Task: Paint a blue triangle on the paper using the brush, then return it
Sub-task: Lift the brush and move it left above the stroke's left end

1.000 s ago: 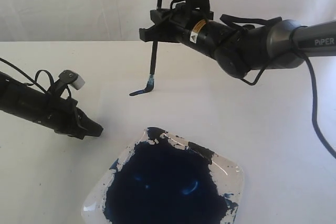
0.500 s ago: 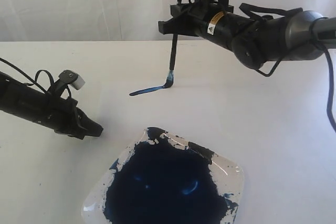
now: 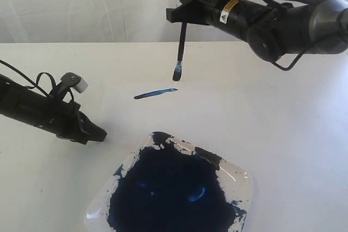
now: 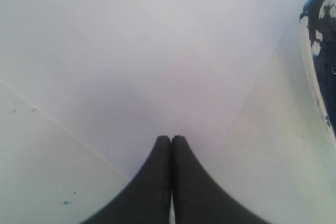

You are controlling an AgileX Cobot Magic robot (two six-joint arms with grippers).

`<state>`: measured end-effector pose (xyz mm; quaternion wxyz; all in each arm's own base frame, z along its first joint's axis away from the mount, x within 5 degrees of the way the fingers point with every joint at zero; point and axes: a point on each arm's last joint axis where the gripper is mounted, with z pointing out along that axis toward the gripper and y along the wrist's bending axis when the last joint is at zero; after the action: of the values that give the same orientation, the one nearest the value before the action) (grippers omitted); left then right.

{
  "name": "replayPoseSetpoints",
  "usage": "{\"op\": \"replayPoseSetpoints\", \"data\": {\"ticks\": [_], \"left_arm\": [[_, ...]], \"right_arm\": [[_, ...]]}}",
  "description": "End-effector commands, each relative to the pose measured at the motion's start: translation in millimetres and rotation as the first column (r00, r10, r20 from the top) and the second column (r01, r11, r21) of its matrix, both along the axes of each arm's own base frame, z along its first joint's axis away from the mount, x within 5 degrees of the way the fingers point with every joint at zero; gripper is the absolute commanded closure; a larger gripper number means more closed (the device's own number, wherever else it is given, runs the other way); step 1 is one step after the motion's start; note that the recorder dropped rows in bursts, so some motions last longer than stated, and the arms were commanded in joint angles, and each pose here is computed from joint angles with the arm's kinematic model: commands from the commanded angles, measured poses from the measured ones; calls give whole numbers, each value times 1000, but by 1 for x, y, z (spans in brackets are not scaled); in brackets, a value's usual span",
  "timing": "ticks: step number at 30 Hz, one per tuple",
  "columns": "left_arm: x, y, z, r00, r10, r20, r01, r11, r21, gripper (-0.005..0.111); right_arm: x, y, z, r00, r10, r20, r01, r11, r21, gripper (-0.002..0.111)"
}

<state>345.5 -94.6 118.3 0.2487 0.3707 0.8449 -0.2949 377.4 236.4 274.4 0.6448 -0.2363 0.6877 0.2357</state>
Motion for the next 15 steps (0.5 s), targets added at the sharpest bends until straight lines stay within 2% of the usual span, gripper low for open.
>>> {"op": "replayPoseSetpoints", "data": {"ticks": [1,7,9,11,15], "left_arm": [[-2,-2,2,1000,-15,-5,15,1000,-13,107],[-2,-2,2,1000,-15,-5,15,1000,-13,107],[-2,-2,2,1000,-15,-5,15,1000,-13,107],[-2,-2,2,1000,-15,-5,15,1000,-13,107],[-2,-2,2,1000,-15,-5,15,1000,-13,107]], "right_arm": [[-7,-4,23,998,4,55,-5,1000,17,108],[-32,29,26,994,93,54,-95,995,30,108],[-41,42,26,994,105,24,-106,991,81,108],[-48,50,28,996,85,-18,-81,985,150,108],[-59,63,28,1000,-22,20,20,992,128,108]]}}
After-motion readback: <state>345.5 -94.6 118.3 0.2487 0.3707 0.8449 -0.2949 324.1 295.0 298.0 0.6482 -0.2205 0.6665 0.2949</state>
